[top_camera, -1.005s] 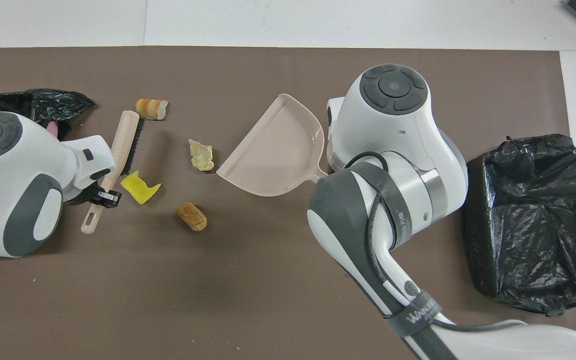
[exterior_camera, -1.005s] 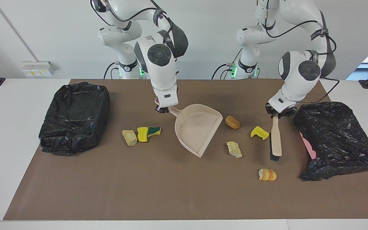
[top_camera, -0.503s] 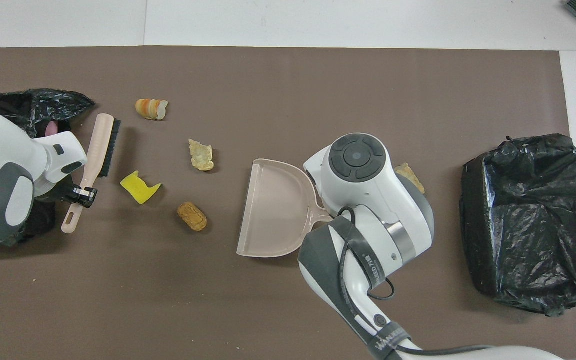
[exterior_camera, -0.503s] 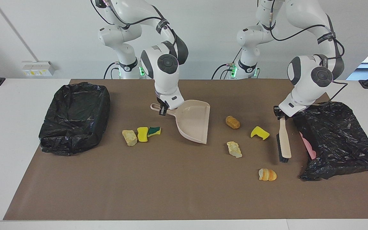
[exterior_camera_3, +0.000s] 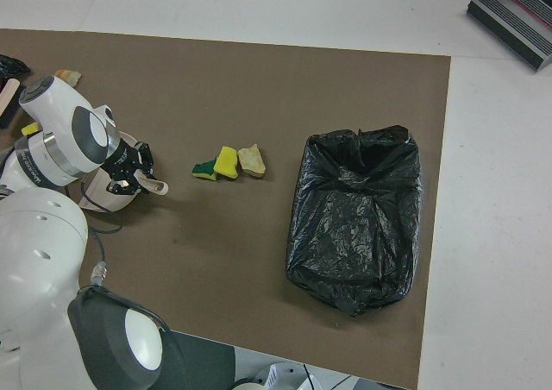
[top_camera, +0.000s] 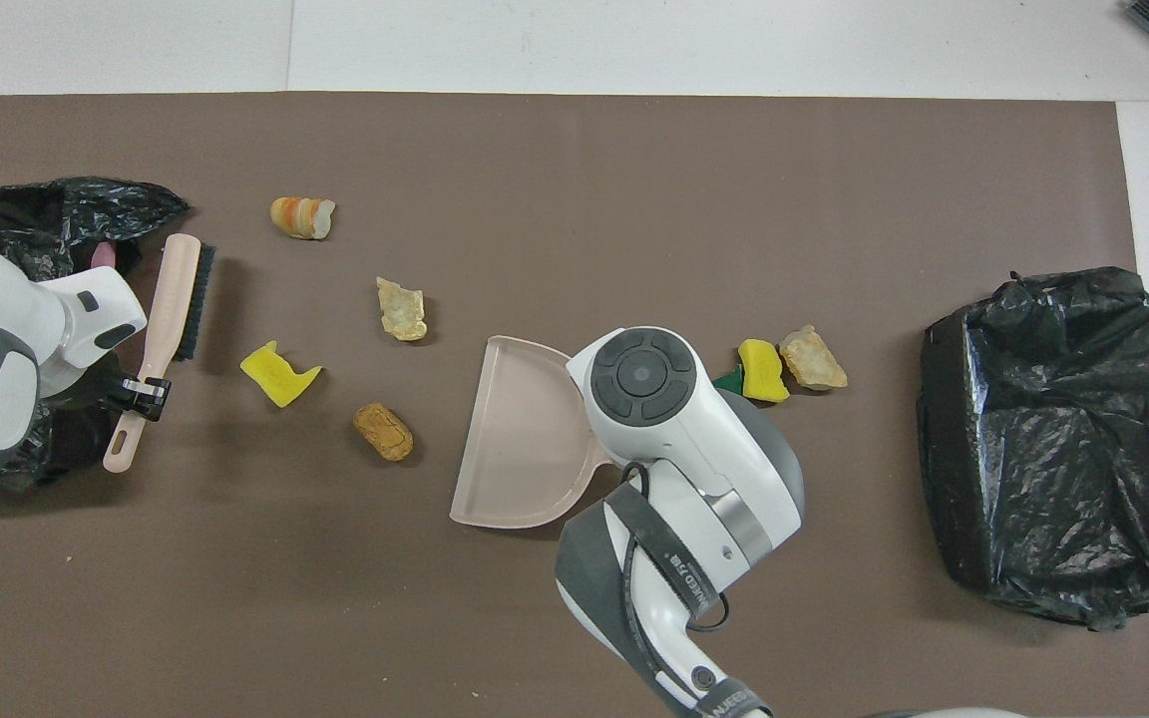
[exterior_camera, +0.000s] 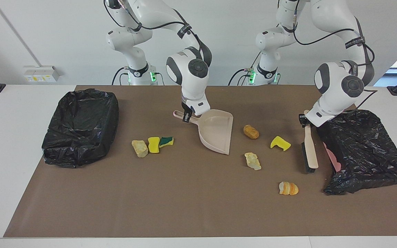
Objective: Sweep and dump trash in bin
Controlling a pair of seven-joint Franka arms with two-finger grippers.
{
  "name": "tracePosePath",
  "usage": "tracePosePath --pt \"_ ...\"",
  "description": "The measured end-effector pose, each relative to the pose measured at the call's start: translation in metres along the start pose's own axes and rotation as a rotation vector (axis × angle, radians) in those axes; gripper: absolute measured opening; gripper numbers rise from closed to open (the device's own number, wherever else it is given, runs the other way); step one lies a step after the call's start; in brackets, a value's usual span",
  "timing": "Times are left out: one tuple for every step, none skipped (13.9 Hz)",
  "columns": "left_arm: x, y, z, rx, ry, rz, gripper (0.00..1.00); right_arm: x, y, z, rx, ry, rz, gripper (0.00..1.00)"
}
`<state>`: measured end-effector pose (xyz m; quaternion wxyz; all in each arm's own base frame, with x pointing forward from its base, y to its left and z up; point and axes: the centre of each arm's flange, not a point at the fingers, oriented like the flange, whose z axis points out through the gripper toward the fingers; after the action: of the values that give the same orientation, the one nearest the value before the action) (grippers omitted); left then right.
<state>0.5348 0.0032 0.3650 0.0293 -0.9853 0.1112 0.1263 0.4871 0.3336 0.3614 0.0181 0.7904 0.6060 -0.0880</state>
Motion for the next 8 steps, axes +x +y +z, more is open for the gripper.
tracePosePath --pt "-0.003 0.01 0.005 0.003 -0.017 0.015 0.26 0.002 -0.002 0.003 -0.004 0.004 0.007 0.32" --pt "-0.007 0.026 0.008 0.011 -0.031 0.041 0.26 0.004 -0.003 0.005 -0.004 0.003 0.01 0.32" --pt "-0.011 0.046 0.01 0.024 -0.039 0.056 0.26 0.004 -0.003 0.006 -0.003 0.002 0.012 0.32" --pt "-0.016 0.072 0.011 0.042 -0.043 0.046 0.26 0.004 -0.003 0.006 -0.003 0.002 0.012 0.32" --pt "-0.022 0.095 0.012 0.045 -0.045 0.022 0.26 0.004 -0.003 0.006 -0.003 0.002 0.013 0.32" --pt "-0.028 0.116 0.013 0.02 -0.049 -0.006 0.26 0.004 -0.003 0.006 -0.003 0.002 0.013 0.32" --pt "-0.035 0.134 0.016 -0.007 -0.055 -0.045 0.26 0.004 -0.003 0.006 -0.003 0.002 0.013 0.32" --pt "-0.04 0.152 0.017 -0.02 -0.06 -0.09 0.26 0.004 -0.003 0.006 -0.003 0.002 0.013 0.32"
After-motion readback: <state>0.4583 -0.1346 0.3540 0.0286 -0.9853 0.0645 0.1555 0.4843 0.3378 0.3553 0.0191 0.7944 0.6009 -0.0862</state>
